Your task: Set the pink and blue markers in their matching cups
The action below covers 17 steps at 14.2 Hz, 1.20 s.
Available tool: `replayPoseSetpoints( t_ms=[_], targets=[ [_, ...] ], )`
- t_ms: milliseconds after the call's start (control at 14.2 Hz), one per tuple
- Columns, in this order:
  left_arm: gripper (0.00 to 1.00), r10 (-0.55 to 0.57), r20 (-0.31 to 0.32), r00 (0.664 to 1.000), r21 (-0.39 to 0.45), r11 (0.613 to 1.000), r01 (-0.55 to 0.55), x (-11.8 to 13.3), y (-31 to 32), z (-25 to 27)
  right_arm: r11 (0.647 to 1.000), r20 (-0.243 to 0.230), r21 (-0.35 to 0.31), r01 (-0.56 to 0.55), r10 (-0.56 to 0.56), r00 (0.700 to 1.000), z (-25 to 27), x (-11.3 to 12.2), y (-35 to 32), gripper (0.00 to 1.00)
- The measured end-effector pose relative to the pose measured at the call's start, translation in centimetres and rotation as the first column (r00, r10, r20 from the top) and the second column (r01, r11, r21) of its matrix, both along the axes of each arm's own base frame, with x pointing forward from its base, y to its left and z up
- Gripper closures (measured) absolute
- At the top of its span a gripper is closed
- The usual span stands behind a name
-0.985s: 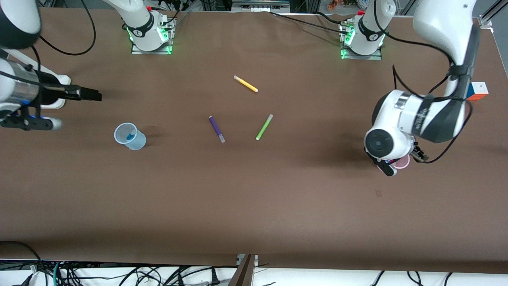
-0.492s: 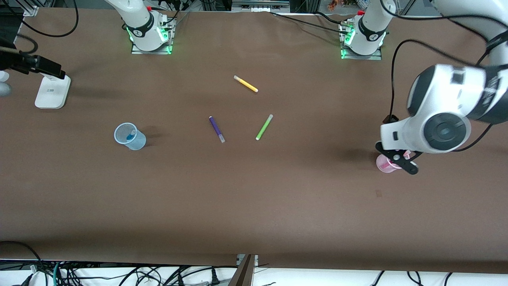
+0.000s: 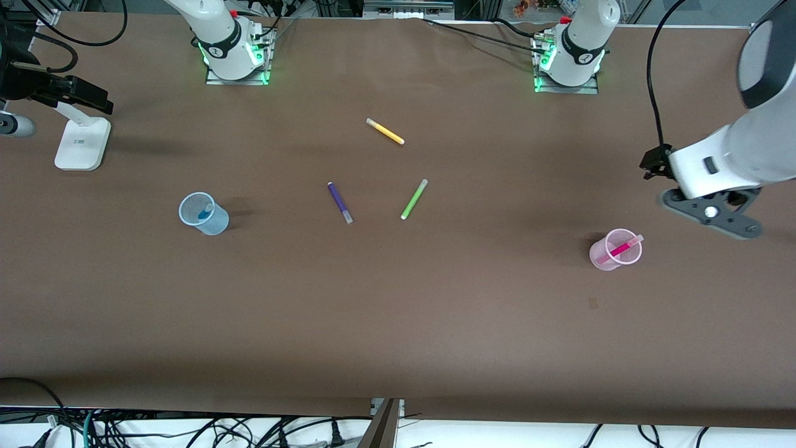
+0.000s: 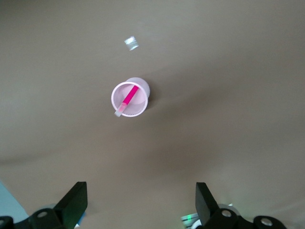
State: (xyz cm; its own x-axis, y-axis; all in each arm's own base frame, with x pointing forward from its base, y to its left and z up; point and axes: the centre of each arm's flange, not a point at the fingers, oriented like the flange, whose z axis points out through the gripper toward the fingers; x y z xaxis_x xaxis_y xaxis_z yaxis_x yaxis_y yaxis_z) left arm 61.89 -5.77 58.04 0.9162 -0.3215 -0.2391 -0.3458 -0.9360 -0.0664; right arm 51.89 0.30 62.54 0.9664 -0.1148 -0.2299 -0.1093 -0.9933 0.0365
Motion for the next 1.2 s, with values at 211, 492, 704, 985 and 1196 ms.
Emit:
replayPoseSetpoints(
  t_ms=[211, 492, 704, 985, 1196],
  targets=[
    [0.0, 0.137, 0.01, 0.991, -0.075, 0.988, -0.136, 0.3, 1.6, -0.1, 1.0, 0.004, 0.0, -0.003, 0.003, 1.0, 0.0, 0.1, 0.2, 0.0],
    [0.0, 0.223, 0.209, 0.952, -0.131, 0.971, -0.198, -0.3, 3.4, 0.0, 1.0, 0.013, -0.001, -0.005, 0.005, 1.0, -0.1, 0.6, 0.2, 0.0],
    [0.0, 0.293, 0.244, 0.925, -0.13, 0.955, -0.268, -4.7, 0.4, 0.6, 1.0, 0.016, -0.001, -0.002, 0.002, 1.0, -0.2, 0.9, 0.1, 0.0],
    [0.0, 0.292, 0.243, 0.925, -0.126, 0.955, -0.268, -6.2, -0.1, 0.8, 1.0, 0.018, -0.001, -0.001, 0.001, 1.0, -0.1, 0.9, 0.0, 0.0],
    [0.0, 0.291, 0.238, 0.927, -0.124, 0.955, -0.268, -6.2, 0.5, 0.6, 1.0, 0.019, -0.001, -0.001, 0.001, 1.0, -0.1, 0.9, 0.0, 0.0]
  ],
)
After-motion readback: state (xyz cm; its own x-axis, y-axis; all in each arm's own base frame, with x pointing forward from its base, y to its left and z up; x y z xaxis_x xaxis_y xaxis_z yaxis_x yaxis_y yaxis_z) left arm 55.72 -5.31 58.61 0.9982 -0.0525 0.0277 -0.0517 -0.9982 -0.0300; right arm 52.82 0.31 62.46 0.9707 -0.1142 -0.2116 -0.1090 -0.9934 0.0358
